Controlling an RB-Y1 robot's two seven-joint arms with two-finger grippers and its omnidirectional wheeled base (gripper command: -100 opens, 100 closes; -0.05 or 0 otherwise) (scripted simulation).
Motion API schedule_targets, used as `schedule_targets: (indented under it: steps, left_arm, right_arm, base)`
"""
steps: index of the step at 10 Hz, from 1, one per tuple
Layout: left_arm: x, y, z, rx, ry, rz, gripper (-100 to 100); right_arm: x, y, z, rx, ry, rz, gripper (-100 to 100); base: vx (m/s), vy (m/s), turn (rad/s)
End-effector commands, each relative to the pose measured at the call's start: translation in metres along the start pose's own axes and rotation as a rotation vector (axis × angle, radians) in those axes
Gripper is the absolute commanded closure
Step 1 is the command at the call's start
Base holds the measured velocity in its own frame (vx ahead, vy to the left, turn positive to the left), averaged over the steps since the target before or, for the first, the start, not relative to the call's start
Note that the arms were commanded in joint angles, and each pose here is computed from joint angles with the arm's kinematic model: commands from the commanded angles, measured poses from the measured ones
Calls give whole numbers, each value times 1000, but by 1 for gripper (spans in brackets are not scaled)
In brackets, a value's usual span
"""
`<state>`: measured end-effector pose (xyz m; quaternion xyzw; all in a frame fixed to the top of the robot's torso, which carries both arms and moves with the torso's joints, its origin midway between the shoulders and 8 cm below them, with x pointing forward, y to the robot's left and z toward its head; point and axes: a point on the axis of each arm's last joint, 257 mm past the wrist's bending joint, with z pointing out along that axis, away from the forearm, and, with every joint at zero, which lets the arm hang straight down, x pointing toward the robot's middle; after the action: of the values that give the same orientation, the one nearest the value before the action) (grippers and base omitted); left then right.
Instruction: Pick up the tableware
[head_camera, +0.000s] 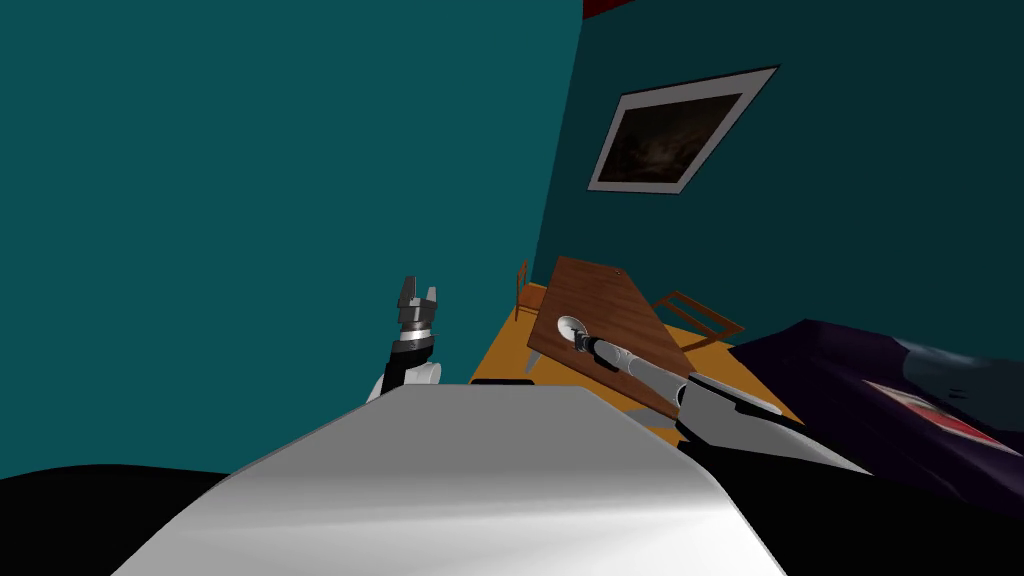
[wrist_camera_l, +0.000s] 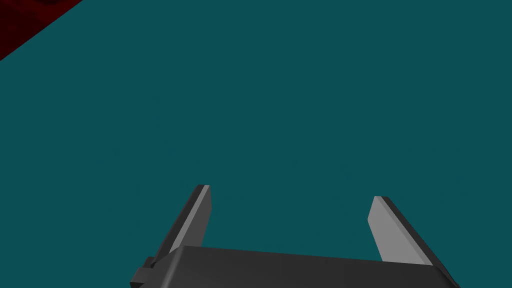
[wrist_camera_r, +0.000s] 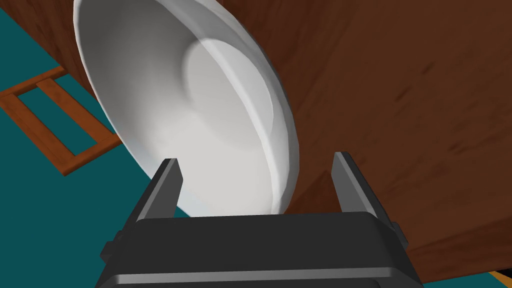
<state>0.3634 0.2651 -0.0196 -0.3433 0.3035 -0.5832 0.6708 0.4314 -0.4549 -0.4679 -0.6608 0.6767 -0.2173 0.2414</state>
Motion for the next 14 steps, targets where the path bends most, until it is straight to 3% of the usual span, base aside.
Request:
schedule_targets:
  steps: [1,7,9,10,14]
  left_arm:
    - [0,0,0,0,0,0,0]
    - [0,0,0,0,0,0,0]
    - [0,0,0,0,0,0,0]
    - [0,0,0,0,0,0,0]
    - [0,0,0,0,0,0,0]
  right_arm:
    - [4,3,-2,3,9,20,-100]
    - [27,13,-8,19,57,83,-100]
    - [25,13,-8,18,54,89,-100]
    - [26,13,-8,20,55,94,100]
    - [25,14,-8,18,55,96,100]
  base:
    - [-37,-30,108]
    - [-32,-18,126]
    - [-2,-9,45]
    - [0,0,0]
    - [0,0,0]
